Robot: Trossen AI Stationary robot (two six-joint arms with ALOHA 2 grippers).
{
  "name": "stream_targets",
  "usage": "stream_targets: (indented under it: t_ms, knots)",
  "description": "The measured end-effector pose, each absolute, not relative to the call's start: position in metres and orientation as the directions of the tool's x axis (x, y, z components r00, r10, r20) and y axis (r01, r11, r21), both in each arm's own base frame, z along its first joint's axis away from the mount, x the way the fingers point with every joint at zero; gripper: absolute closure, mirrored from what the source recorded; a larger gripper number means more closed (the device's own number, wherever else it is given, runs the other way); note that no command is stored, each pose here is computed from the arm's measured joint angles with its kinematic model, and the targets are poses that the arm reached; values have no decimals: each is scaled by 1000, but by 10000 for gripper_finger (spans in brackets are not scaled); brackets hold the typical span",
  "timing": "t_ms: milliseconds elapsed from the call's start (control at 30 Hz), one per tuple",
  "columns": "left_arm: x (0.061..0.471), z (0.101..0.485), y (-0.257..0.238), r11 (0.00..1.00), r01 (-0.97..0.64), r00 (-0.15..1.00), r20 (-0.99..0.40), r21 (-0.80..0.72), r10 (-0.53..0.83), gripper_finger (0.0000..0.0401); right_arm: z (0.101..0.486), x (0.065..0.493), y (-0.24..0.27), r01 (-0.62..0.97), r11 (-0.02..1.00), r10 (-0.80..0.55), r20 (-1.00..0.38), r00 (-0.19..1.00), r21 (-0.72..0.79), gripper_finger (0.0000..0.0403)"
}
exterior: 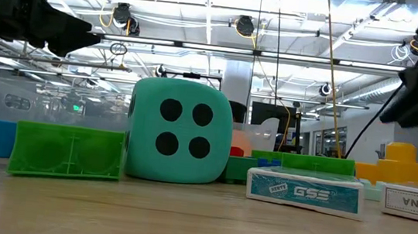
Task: Pick & Place Toys
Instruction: Put the blue game piece into the right transparent bin
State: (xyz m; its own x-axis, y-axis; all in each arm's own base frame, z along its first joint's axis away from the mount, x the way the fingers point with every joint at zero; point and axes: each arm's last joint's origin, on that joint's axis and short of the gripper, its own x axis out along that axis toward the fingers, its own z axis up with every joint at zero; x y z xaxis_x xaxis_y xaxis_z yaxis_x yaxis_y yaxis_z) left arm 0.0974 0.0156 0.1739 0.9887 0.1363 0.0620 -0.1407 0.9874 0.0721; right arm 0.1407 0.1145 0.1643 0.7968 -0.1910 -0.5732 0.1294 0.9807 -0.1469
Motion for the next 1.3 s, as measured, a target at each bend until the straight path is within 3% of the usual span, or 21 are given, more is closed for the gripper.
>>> stream_targets:
  t_ms: [100, 267, 400, 533, 900, 1300]
  knots:
    - [97, 174, 16, 987, -141, 989, 62, 72, 137, 127, 170, 146, 120, -1, 992, -72, -572, 817, -127, 188]
    - [97, 174, 16, 987, -141, 989, 62, 72, 136, 128, 175, 151, 124, -110, 993, 69, -587, 807, -34, 99]
    - [97, 174, 16, 987, -141, 989, 62, 72, 136, 128, 163, 139, 122, -182, 983, 123, -732, 671, -2, 48]
    - [97, 174, 16, 987, -141, 989, 62, 72, 137, 128, 154, 129, 114, -104, 995, 60, -825, 562, 1, 39]
    - [97, 174, 16, 987, -141, 989, 62, 72, 137, 128, 121, 121, 106, -62, 997, 74, -821, 566, 48, 104]
    - [97, 174, 16, 987, -141, 989, 62, 72, 137, 127, 117, 120, 105, -86, 995, 85, -803, 590, 42, 275]
